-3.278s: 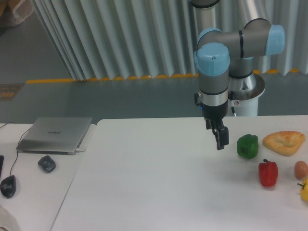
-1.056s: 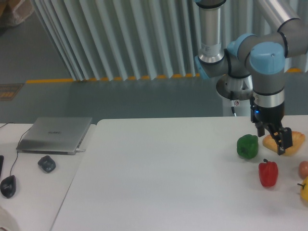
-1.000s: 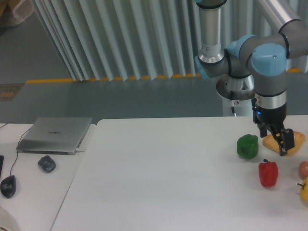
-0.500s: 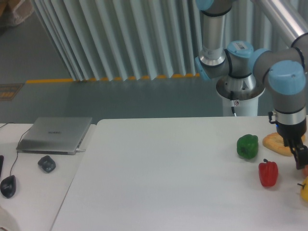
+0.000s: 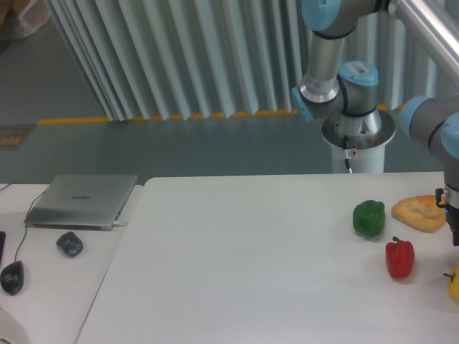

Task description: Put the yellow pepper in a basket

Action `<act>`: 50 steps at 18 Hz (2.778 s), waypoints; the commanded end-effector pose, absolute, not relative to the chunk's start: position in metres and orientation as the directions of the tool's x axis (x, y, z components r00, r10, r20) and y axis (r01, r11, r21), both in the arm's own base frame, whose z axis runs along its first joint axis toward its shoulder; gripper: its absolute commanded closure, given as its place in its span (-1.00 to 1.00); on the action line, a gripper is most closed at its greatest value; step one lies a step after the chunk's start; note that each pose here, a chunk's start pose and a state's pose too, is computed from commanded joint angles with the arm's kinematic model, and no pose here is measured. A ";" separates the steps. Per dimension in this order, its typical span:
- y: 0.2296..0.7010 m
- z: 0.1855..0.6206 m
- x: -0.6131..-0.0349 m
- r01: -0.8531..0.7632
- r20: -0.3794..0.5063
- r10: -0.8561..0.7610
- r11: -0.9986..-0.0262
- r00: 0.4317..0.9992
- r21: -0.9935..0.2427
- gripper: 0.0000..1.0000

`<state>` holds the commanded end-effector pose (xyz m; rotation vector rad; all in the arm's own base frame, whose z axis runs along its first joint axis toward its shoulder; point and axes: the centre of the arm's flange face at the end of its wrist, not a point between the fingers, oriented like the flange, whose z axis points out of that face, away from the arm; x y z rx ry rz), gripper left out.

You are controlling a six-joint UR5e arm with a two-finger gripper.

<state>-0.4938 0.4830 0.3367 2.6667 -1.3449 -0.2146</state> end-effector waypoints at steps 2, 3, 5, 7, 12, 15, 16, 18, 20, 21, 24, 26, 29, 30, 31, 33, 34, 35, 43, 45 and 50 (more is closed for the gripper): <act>0.485 0.328 -0.489 -0.809 -0.035 -0.830 -0.551 0.557 0.203 -1.00; 0.484 0.329 -0.489 -0.809 -0.039 -0.829 -0.553 0.557 0.201 -1.00; 0.480 0.341 -0.483 -0.785 -0.064 -0.808 -0.585 0.586 0.205 -1.00; 0.478 0.336 -0.483 -0.774 -0.090 -0.800 -0.597 0.593 0.212 -1.00; 0.476 0.322 -0.492 -0.751 -0.132 -0.788 -0.614 0.602 0.242 -1.00; 0.486 0.306 -0.498 -0.755 -0.120 -0.788 -0.614 0.604 0.233 -1.00; 0.491 0.293 -0.497 -0.763 -0.103 -0.794 -0.605 0.599 0.228 -1.00; 0.499 0.284 -0.491 -0.773 -0.088 -0.803 -0.593 0.590 0.225 -1.00; 0.499 0.280 -0.490 -0.780 -0.077 -0.809 -0.583 0.582 0.228 -1.00; 0.498 0.277 -0.489 -0.782 -0.071 -0.811 -0.581 0.581 0.226 -1.00; 0.498 0.284 -0.488 -0.788 -0.068 -0.817 -0.572 0.573 0.229 -1.00; 0.494 0.295 -0.489 -0.792 -0.035 -0.814 -0.574 0.580 0.208 -1.00; 0.476 0.328 -0.493 -0.787 -0.005 -0.793 -0.606 0.609 0.120 -1.00; 0.472 0.331 -0.492 -0.787 -0.015 -0.791 -0.610 0.611 0.092 -1.00; 0.472 0.324 -0.489 -0.784 -0.008 -0.787 -0.616 0.617 0.082 -1.00; 0.474 0.322 -0.491 -0.780 -0.024 -0.784 -0.620 0.621 0.087 -1.00; 0.476 0.322 -0.492 -0.780 -0.029 -0.784 -0.620 0.620 0.084 -1.00; 0.477 0.319 -0.494 -0.779 -0.028 -0.783 -0.621 0.622 0.083 -1.00; 0.488 0.325 -0.512 -0.775 -0.055 -0.780 -0.625 0.623 0.089 -1.00; 0.497 0.319 -0.514 -0.808 -0.050 -0.813 -0.582 0.580 0.092 -1.00; 0.506 0.306 -0.510 -0.885 -0.014 -0.891 -0.453 0.454 0.103 -1.00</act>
